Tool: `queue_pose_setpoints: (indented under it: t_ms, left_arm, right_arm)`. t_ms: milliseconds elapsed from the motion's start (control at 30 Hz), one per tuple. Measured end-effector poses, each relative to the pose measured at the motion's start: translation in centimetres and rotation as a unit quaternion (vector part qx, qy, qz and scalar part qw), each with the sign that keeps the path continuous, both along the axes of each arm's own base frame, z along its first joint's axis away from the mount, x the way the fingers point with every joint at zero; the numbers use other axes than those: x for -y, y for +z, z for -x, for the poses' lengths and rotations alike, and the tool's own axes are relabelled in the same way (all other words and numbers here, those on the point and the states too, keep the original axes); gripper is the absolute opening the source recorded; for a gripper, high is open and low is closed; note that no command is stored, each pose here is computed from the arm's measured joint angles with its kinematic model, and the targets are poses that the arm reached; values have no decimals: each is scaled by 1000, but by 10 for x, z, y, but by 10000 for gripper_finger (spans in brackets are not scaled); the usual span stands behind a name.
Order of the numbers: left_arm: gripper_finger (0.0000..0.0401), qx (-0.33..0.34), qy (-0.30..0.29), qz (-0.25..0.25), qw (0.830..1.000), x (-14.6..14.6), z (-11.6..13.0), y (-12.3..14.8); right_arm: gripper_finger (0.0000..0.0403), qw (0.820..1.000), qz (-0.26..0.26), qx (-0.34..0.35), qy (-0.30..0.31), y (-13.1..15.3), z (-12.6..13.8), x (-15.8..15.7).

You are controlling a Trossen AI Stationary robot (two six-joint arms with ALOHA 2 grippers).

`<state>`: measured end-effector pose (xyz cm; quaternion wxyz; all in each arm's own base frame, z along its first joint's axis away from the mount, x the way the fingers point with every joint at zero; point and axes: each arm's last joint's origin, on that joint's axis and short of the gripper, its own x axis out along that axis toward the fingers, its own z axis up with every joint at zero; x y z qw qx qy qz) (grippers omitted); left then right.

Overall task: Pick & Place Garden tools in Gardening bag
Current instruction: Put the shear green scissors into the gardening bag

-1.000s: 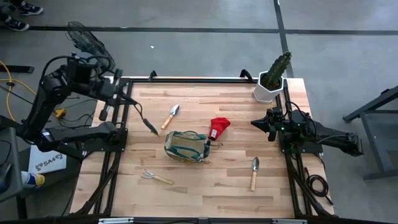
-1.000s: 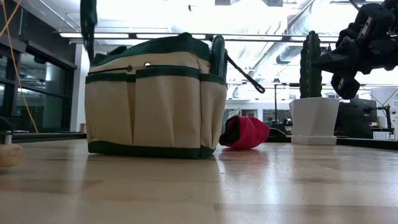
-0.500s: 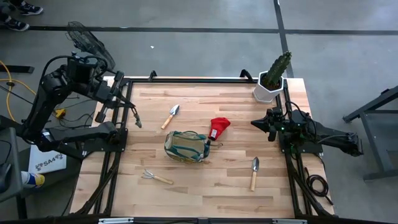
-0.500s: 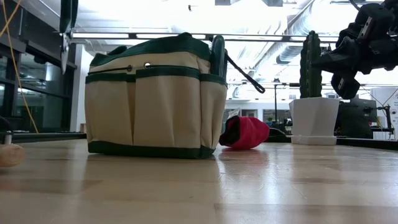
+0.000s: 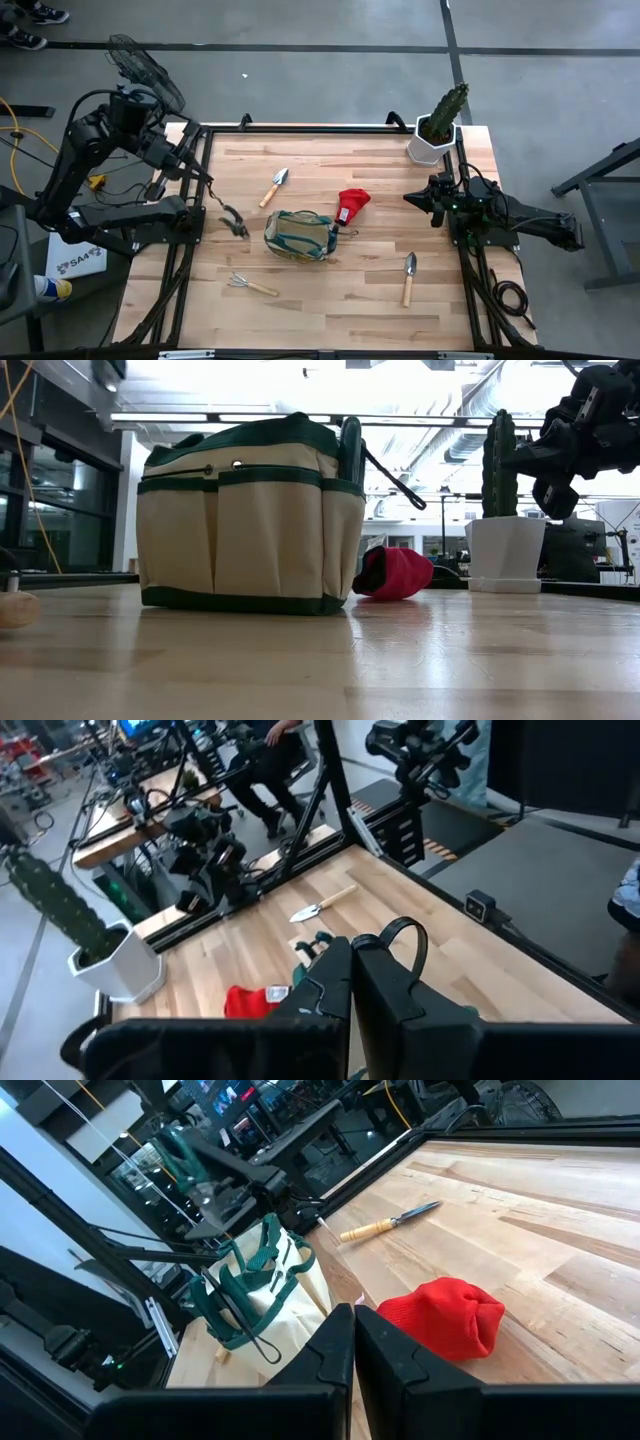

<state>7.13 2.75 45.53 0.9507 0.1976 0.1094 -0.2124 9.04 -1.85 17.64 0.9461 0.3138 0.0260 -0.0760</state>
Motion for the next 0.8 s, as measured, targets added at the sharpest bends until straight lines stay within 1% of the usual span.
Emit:
queue_pose_setpoints:
  t_ms: [133, 800]
  left_arm:
    - [0, 2, -15, 8, 1000, -1, -2, -3]
    - [0, -6, -13, 8, 1000, -7, -9, -6]
  right_arm:
    - [4, 1000, 0, 0, 0, 0, 0, 0]
    - [4, 1000, 0, 0, 0, 0, 0, 0]
